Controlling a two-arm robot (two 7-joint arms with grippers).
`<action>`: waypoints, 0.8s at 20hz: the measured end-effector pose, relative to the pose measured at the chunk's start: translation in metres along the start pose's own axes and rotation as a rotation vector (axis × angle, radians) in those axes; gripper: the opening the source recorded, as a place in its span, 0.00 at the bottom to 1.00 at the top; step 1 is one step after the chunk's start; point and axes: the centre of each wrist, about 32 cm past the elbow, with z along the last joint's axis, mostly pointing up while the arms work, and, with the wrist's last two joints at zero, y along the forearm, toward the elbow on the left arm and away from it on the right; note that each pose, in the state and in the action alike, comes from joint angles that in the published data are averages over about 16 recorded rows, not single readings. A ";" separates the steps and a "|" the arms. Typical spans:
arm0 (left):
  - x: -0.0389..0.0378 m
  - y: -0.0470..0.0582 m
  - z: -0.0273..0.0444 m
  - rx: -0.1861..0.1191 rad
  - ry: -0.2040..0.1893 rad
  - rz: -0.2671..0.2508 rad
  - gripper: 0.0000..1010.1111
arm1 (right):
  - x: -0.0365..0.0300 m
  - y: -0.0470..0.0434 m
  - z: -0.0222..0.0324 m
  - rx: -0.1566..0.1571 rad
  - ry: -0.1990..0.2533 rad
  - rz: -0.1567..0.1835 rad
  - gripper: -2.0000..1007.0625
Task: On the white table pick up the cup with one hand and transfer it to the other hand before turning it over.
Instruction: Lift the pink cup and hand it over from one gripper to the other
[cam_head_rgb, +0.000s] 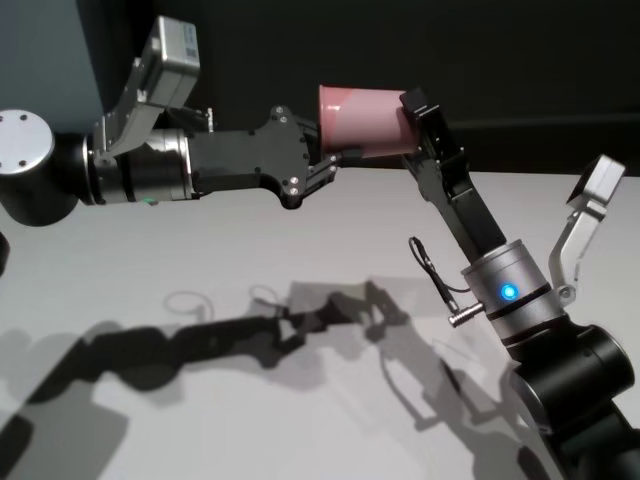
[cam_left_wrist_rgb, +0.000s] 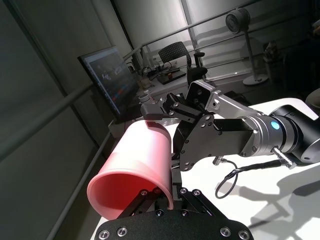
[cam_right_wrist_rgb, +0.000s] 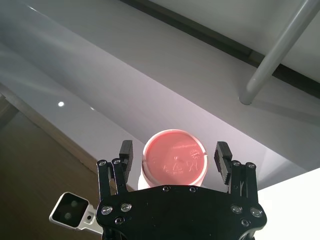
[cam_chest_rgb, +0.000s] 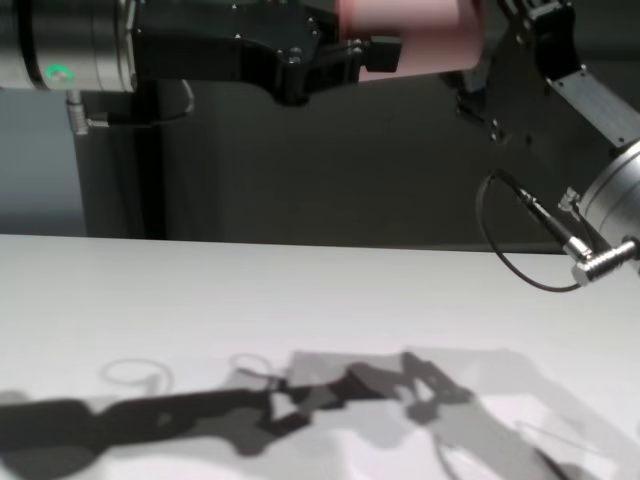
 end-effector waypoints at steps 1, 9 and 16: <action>0.0000 0.000 0.0000 0.000 0.000 0.000 0.05 | 0.0001 0.0003 -0.0004 -0.001 0.000 0.000 0.99; 0.0000 0.000 0.0000 0.000 0.000 0.000 0.05 | 0.0009 0.0030 -0.0025 -0.012 0.001 0.003 0.99; 0.0000 0.000 0.0000 0.000 0.000 0.000 0.05 | 0.0015 0.0050 -0.0039 -0.020 0.003 0.004 0.99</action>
